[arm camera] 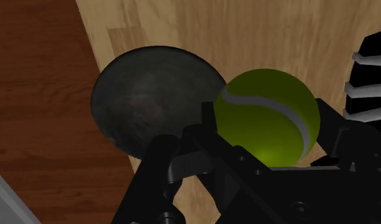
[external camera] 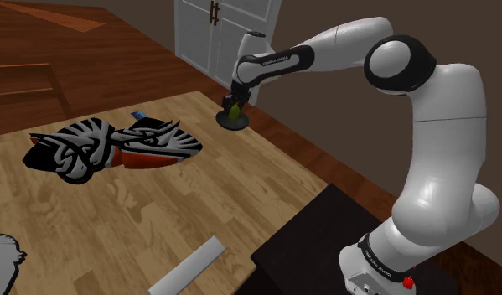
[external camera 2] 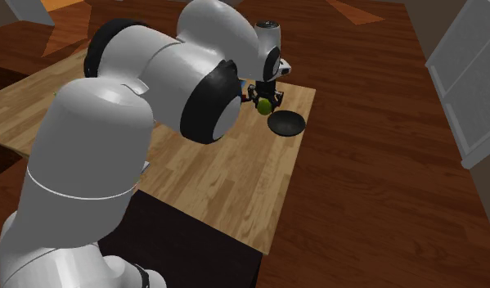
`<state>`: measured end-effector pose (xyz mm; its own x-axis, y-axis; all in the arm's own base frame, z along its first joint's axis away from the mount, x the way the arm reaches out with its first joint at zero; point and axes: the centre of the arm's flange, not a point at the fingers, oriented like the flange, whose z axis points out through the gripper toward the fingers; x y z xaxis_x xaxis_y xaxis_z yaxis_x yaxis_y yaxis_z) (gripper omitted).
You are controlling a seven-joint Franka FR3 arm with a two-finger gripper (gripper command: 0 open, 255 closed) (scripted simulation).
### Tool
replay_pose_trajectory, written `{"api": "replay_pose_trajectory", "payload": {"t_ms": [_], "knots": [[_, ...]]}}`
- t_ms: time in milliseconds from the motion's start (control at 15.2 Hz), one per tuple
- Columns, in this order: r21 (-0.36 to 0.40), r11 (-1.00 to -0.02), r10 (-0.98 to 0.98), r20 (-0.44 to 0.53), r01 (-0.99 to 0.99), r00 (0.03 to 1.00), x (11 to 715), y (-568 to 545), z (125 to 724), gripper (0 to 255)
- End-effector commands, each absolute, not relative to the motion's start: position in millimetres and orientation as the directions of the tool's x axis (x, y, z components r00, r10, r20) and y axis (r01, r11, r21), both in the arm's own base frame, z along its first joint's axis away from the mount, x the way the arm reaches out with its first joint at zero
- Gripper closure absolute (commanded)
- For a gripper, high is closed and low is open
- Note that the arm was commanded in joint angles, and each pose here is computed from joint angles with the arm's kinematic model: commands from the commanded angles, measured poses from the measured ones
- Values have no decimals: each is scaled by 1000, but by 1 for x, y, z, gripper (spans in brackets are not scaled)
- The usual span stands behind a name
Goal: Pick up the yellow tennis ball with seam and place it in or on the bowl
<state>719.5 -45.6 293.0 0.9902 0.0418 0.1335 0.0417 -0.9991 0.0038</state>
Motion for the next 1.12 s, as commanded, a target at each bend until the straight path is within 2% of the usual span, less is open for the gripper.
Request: {"api": "replay_pose_trajectory", "payload": {"t_ms": [0,396,1056], "knots": [[4,-999,42,134,42,990,736,-67,295,255],[4,-999,42,134,42,990,787,-132,296,255],[4,-999,42,134,42,990,787,-132,244,255]]}}
